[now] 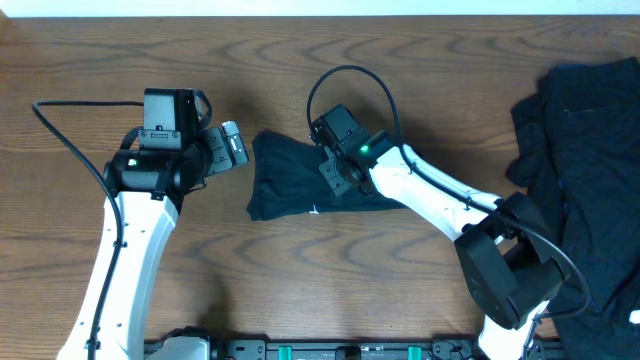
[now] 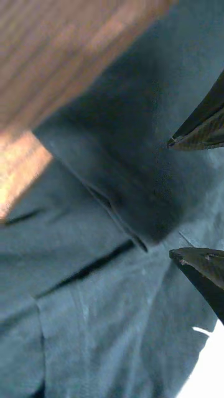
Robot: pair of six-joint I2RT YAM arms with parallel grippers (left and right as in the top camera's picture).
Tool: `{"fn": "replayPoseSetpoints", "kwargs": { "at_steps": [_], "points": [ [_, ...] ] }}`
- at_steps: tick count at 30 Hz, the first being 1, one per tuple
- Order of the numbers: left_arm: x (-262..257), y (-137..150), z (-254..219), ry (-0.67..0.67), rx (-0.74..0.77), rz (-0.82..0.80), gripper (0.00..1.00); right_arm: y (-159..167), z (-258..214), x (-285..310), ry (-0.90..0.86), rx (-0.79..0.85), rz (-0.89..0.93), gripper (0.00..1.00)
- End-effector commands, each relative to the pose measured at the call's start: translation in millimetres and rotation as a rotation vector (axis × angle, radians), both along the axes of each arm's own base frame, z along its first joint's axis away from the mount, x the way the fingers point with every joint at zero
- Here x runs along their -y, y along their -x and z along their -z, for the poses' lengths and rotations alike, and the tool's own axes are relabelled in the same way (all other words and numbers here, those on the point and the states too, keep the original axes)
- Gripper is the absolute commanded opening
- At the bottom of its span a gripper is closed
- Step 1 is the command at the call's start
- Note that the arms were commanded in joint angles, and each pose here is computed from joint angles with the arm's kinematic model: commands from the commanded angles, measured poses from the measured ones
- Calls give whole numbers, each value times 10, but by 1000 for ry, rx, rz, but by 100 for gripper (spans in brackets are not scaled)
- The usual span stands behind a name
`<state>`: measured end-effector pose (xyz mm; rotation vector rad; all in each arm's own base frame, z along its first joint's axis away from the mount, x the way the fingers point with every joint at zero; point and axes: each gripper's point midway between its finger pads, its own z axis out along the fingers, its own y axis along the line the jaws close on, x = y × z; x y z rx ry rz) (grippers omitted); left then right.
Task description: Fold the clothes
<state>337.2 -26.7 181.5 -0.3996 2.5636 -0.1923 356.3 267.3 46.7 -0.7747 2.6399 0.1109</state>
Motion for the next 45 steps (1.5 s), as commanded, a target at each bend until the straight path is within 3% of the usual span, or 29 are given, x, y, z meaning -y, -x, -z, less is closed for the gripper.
{"fn": "replayPoseSetpoints", "kwargs": {
  "at_steps": [1,10,16,19,24,30,40,45],
  "points": [
    [-21,-3,-21,-9,4,-2,98,-79,-22,-37,6,35,-10,47],
    [-21,-3,-21,-9,4,-2,98,-44,148,-115,-18,-9,-25,45],
    [-21,-3,-21,-9,4,-2,98,-44,148,-115,-26,-14,-2,32],
    [-21,-3,-21,-9,4,-2,98,-47,146,-120,-31,-14,6,30],
    [-21,-3,-21,-9,4,-2,98,-47,145,-124,-36,-16,15,1],
    [-21,-4,-21,-9,4,-2,98,21,65,-262,-106,-59,-19,1],
    [-21,-4,-21,-9,4,-2,98,96,-479,-316,-194,-24,-46,1],
    [-21,-3,-21,-9,4,-2,98,196,-398,-239,-159,-70,-42,1]
  ]
}}
